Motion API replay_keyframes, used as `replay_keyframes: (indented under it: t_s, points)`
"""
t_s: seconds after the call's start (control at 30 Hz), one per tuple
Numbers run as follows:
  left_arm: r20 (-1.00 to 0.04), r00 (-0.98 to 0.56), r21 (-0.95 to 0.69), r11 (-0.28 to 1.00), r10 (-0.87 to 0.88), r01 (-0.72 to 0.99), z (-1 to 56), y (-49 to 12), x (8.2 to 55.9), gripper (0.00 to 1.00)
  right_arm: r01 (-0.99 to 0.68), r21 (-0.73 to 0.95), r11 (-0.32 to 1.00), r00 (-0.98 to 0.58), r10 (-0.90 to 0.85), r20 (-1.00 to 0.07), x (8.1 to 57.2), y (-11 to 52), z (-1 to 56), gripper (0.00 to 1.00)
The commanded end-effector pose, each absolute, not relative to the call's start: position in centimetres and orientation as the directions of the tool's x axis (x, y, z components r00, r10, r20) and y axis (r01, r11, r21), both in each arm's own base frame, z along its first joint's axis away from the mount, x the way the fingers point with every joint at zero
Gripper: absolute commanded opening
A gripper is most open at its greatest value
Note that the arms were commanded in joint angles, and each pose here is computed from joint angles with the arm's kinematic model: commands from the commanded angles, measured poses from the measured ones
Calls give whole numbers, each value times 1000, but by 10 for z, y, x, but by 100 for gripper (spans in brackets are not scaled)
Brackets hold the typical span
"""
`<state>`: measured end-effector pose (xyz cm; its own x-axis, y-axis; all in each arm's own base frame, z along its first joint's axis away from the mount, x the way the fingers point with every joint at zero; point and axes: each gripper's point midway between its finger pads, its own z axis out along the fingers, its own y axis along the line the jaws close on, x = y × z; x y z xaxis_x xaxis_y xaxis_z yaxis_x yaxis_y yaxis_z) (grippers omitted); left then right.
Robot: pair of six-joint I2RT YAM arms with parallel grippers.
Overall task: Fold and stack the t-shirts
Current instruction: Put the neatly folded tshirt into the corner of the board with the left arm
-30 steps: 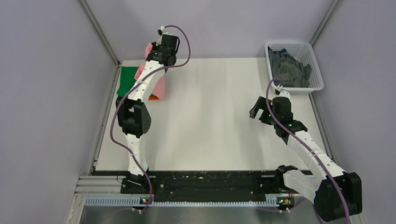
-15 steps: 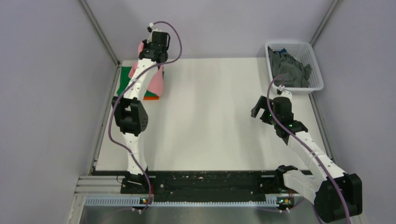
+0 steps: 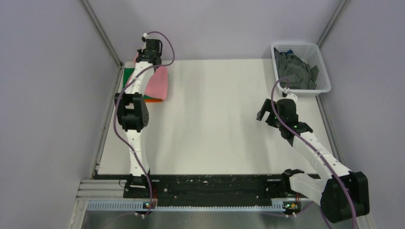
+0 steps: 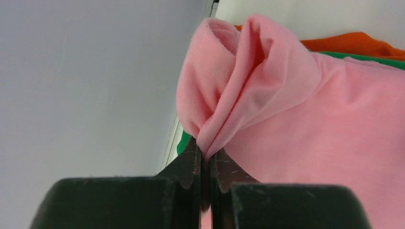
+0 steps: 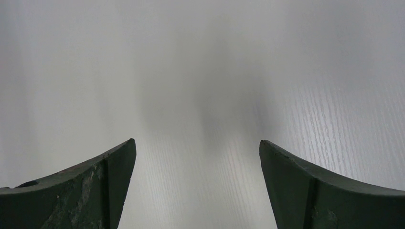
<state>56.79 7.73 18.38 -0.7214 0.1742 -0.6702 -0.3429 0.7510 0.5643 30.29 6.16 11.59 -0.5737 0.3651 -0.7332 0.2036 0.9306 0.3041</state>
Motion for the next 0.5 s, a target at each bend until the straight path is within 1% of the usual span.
replay_keyframes:
  t_s: [0.0,0.1,0.2,0.23,0.47]
  points:
    - [-768,-629,484,754,123,-444,211,97,578,0,214,307,927,-550,374,-747,310,59,121,99]
    - [-774,-625,468,754,98,-462,201,106,582,0,216,295,931,-550,366,-751,310,57,121,99]
    - [-780,-623,427,780,61,-457,185,109,588,0,217,292,932,-550,364,-752,310,56,120,99]
    - [-780,-624,419,775,41,-473,180,120,587,0,217,291,932,-549,363,-753,309,56,120,99]
    - [-799,-601,365,771,-29,-522,171,147,589,0,219,288,932,-550,362,-752,311,56,117,99]
